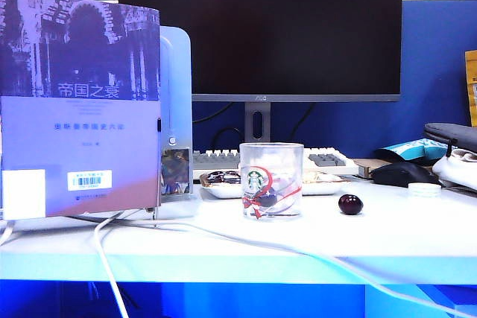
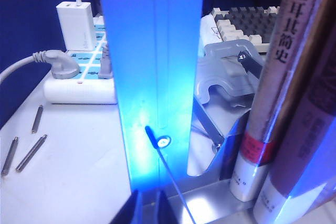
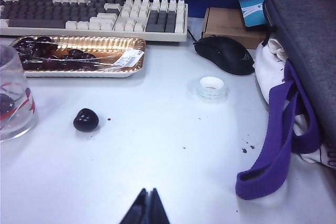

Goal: Pick up the cherry on the right side of the glass and put it inside the glass.

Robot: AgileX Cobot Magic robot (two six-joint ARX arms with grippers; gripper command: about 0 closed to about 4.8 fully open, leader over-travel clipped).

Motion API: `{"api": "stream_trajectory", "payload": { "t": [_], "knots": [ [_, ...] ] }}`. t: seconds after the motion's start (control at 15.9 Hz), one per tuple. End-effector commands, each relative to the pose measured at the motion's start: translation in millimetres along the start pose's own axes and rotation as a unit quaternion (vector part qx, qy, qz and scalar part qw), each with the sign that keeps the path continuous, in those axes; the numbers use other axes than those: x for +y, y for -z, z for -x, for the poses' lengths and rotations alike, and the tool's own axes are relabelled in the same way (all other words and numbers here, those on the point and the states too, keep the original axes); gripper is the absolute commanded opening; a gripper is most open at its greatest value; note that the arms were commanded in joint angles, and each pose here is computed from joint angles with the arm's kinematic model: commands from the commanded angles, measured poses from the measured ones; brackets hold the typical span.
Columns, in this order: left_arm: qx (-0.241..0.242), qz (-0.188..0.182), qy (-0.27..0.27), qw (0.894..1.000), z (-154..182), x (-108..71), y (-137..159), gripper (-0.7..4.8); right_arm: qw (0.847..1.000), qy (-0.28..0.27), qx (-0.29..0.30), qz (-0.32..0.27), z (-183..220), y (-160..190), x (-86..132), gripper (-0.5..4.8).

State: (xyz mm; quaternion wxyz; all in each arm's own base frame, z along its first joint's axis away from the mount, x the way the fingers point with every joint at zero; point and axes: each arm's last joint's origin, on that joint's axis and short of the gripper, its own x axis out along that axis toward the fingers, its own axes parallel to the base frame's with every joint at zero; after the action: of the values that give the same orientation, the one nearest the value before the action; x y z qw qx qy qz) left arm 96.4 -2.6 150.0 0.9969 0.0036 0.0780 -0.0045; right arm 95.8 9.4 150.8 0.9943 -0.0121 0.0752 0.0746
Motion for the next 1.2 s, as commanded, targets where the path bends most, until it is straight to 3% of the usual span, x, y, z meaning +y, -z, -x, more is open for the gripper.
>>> {"api": "stream_trajectory", "payload": {
  "t": [0.06, 0.44, 0.5, 0.57, 0.69, 0.76, 0.94, 1.2],
  "knots": [
    [0.005, 0.001, 0.002, 1.0, 0.1, 0.0, 1.2, 0.53, 1.0, 0.001, 0.002, 0.001, -0.1, 0.5, 0.0, -0.01],
    [0.005, 0.001, 0.002, 1.0, 0.1, -0.1, 1.2, 0.53, 1.0, 0.001, -0.007, 0.002, -0.1, -1.2, -0.1, -0.01],
    [0.005, 0.001, 0.002, 1.0, 0.1, -0.1, 1.2, 0.53, 0.999, -0.004, -0.037, -0.011, 0.2, -7.1, 0.1, -0.01],
    [0.005, 0.001, 0.002, 1.0, 0.1, -0.1, 1.3, 0.53, 0.991, -0.013, -0.115, -0.074, 3.2, -23.6, 0.0, -0.01],
    [0.005, 0.001, 0.002, 1.0, 0.1, -0.1, 1.3, 0.53, 0.973, -0.021, -0.193, -0.126, 13.1, -49.7, -0.4, 0.0],
    [0.005, 0.001, 0.002, 1.0, 0.1, 0.0, 1.2, 0.53, 0.972, -0.013, -0.195, -0.132, 19.7, -62.9, -0.8, -0.01],
    [0.005, 0.001, 0.002, 1.0, 0.1, 0.0, 1.3, 0.53, 0.983, 0.006, -0.124, -0.136, 31.6, -106.4, -1.5, -0.01],
    [0.005, 0.001, 0.002, 1.0, 0.1, 0.0, 1.2, 0.53, 0.99, -0.055, 0.07, -0.111, -1.3, -157.7, -0.4, -0.01]
  ]
}}
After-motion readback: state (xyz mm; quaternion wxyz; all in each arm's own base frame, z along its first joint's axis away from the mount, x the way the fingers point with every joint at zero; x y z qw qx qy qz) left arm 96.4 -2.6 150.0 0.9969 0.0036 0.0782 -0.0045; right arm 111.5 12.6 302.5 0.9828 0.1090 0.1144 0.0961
